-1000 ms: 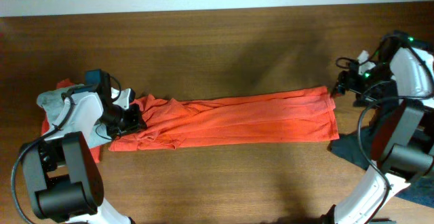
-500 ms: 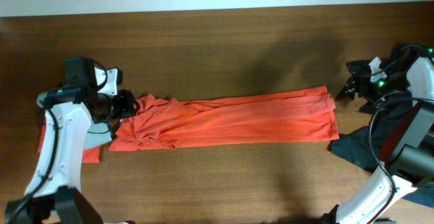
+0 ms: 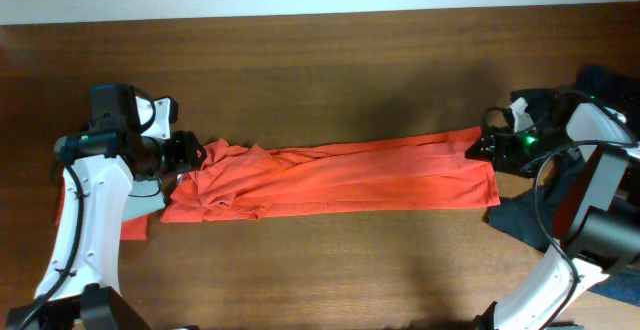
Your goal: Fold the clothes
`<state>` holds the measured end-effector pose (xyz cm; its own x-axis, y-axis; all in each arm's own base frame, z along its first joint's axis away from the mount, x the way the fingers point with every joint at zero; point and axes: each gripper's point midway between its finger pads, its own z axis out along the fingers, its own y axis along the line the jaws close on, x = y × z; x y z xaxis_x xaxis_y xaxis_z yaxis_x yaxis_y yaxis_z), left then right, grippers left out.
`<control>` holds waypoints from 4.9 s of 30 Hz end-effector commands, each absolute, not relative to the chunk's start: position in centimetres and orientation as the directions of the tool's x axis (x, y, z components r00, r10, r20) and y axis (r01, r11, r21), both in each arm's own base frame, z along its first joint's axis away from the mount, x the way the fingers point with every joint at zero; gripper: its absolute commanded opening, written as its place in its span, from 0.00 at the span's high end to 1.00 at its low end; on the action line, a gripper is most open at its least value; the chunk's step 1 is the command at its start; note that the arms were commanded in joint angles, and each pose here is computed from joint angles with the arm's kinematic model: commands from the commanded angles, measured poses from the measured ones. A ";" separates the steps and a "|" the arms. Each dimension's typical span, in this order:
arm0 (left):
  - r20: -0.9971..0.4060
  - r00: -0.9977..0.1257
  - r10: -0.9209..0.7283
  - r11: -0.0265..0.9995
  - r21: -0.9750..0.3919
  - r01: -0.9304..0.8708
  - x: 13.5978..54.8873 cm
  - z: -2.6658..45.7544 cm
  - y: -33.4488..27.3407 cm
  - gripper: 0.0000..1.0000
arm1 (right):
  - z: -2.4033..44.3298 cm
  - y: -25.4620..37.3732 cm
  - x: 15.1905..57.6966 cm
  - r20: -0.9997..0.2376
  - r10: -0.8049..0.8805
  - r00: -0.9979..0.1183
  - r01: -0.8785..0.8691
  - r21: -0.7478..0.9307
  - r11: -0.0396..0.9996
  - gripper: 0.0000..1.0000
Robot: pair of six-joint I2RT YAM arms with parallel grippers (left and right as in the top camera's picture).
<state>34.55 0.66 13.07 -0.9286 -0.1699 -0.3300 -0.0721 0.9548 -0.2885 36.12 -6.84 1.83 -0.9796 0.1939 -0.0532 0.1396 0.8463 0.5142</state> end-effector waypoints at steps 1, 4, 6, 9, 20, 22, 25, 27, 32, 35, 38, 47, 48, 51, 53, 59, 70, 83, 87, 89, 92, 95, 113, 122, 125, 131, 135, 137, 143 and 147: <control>-0.349 -0.924 -0.158 0.957 -0.286 -0.056 34.7 13.8 0.6 0.44 | 1.7 -5.6 36.2 -0.059 0.168 -0.984 0.114 0.517 0.848 0.29; -0.345 -0.925 -0.159 0.956 -0.287 -0.057 34.6 13.7 0.6 0.44 | 1.7 -5.6 36.3 -0.058 0.174 -0.983 0.119 0.516 0.848 0.41; -0.343 -0.926 -0.159 0.956 -0.287 -0.058 34.6 13.7 0.6 0.44 | 1.6 -5.7 36.4 -0.057 0.180 -0.982 0.125 0.514 0.849 0.57; -0.343 -0.926 -0.159 0.956 -0.287 -0.058 34.6 13.7 0.6 0.44 | 1.6 -5.7 36.5 -0.056 0.188 -0.981 0.133 0.513 0.848 0.73; -0.330 -0.930 -0.160 0.954 -0.295 -0.059 34.3 13.6 0.4 0.44 | 2.6 -10.0 37.7 -0.081 0.308 -0.948 0.242 0.447 0.861 0.96; -0.326 -0.932 -0.160 0.953 -0.296 -0.060 34.2 13.6 0.4 0.45 | 3.6 -12.3 37.8 -0.088 0.341 -0.936 0.281 0.400 0.872 0.96; -0.320 -0.932 -0.171 0.950 -0.303 -0.070 34.1 13.6 0.3 0.45 | 5.8 -15.3 37.5 -0.085 0.359 -0.929 0.320 0.297 0.899 0.96; -0.318 -0.933 -0.171 0.950 -0.304 -0.071 34.1 13.6 0.3 0.44 | 7.2 -15.2 37.8 -0.084 0.354 -0.931 0.316 0.296 0.901 0.96; -0.291 -0.941 -0.172 0.947 -0.313 -0.077 33.4 13.4 0.1 0.45 | 9.2 -12.1 38.2 -0.047 0.284 -0.958 0.258 0.300 0.918 0.96; -0.285 -0.943 -0.173 0.946 -0.314 -0.078 33.3 13.4 0.1 0.44 | 9.4 -8.5 38.1 -0.005 0.203 -0.979 0.192 0.304 0.933 0.96; -0.277 -0.945 -0.173 0.946 -0.314 -0.081 33.1 13.3 0.0 0.45 | 9.4 -4.8 37.9 0.032 0.115 -0.993 0.119 0.308 0.944 0.96; -0.267 -0.948 -0.173 0.937 -0.342 -0.074 32.9 13.4 -0.5 0.44 | 9.4 5.7 37.8 0.057 -0.082 -0.995 -0.061 0.301 0.952 0.96; -0.268 -0.948 -0.173 0.937 -0.342 -0.074 32.9 13.4 -0.5 0.44 | 9.4 6.4 37.8 0.053 -0.098 -0.994 -0.077 0.301 0.951 0.96; -0.268 -0.948 -0.173 0.937 -0.342 -0.074 32.9 13.4 -0.5 0.44 | 9.3 9.2 37.9 0.031 -0.149 -0.988 -0.133 0.298 0.945 0.96; -0.268 -0.948 -0.173 0.937 -0.342 -0.074 32.9 13.4 -0.5 0.45 | 9.3 10.3 37.8 0.033 -0.151 -0.988 -0.134 0.297 0.945 0.96; -0.267 -0.948 -0.173 0.937 -0.342 -0.074 32.9 13.4 -0.5 0.44 | 9.2 13.6 37.1 0.025 -0.218 -0.976 -0.201 0.296 0.934 0.96; -0.261 -0.950 -0.173 0.936 -0.342 -0.077 32.8 13.4 -0.5 0.44 | 9.2 16.0 36.1 0.038 -0.244 -0.969 -0.223 0.295 0.929 0.96; -0.261 -0.950 -0.173 0.937 -0.342 -0.077 32.8 13.4 -0.5 0.44 | 9.1 19.0 36.2 -0.008 -0.267 -0.964 -0.258 0.291 0.921 0.96; -0.261 -0.950 -0.173 0.937 -0.342 -0.077 32.8 13.4 -0.5 0.44 | 9.1 20.0 35.9 -0.018 -0.292 -0.956 -0.284 0.292 0.913 0.81; -0.261 -0.950 -0.173 0.937 -0.342 -0.077 32.8 13.4 -0.5 0.44 | 9.1 20.5 35.7 -0.022 -0.309 -0.951 -0.302 0.293 0.907 0.75; -0.262 -0.950 -0.173 0.937 -0.342 -0.076 32.8 13.4 -0.5 0.44 | 9.0 20.3 35.7 -0.031 -0.344 -0.939 -0.339 0.267 0.902 0.69; -0.266 -0.948 -0.173 0.937 -0.341 -0.075 32.9 13.4 -0.5 0.44 | 8.7 17.3 36.6 -0.020 -0.315 -0.949 -0.314 0.142 0.939 0.68; -0.276 -0.946 -0.172 0.938 -0.340 -0.072 33.1 13.5 -0.4 0.44 | 8.5 6.1 36.4 0.121 -0.035 -0.992 -0.024 0.091 0.996 0.64; -0.275 -0.946 -0.172 0.938 -0.340 -0.072 33.1 13.5 -0.4 0.44 | 8.5 6.4 35.7 0.152 -0.034 -0.988 -0.017 0.111 0.994 0.64; -0.275 -0.946 -0.172 0.938 -0.340 -0.072 33.1 13.5 -0.4 0.44 | 7.9 7.1 35.2 0.167 -0.049 -0.985 -0.028 0.123 0.992 0.64; -0.275 -0.946 -0.172 0.938 -0.340 -0.072 33.1 13.5 -0.4 0.44 | 5.7 7.7 34.8 0.166 -0.062 -0.984 -0.042 0.123 0.992 0.69; -0.275 -0.946 -0.172 0.938 -0.340 -0.072 33.1 13.5 -0.4 0.44 | 5.5 7.8 35.3 0.142 -0.063 -0.988 -0.045 0.125 0.991 0.96; -0.276 -0.946 -0.172 0.938 -0.340 -0.072 33.1 13.5 -0.4 0.44 | 5.8 7.8 35.8 0.123 -0.067 -0.990 -0.052 0.127 0.991 0.96; -0.276 -0.946 -0.172 0.938 -0.339 -0.072 33.1 13.5 -0.4 0.44 | 8.7 9.5 36.7 0.064 -0.171 -0.983 -0.158 0.174 0.972 0.96; -0.278 -0.945 -0.172 0.940 -0.333 -0.073 33.2 13.5 -0.3 0.44 | 10.0 13.6 35.7 0.033 -0.321 -0.947 -0.302 0.255 0.918 0.96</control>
<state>32.79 -0.21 12.69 -0.9518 -0.1741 -0.2525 -0.0856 0.9414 -0.3263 36.22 9.56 7.85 -0.9799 -0.1703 0.1039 -0.1511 0.9736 0.1713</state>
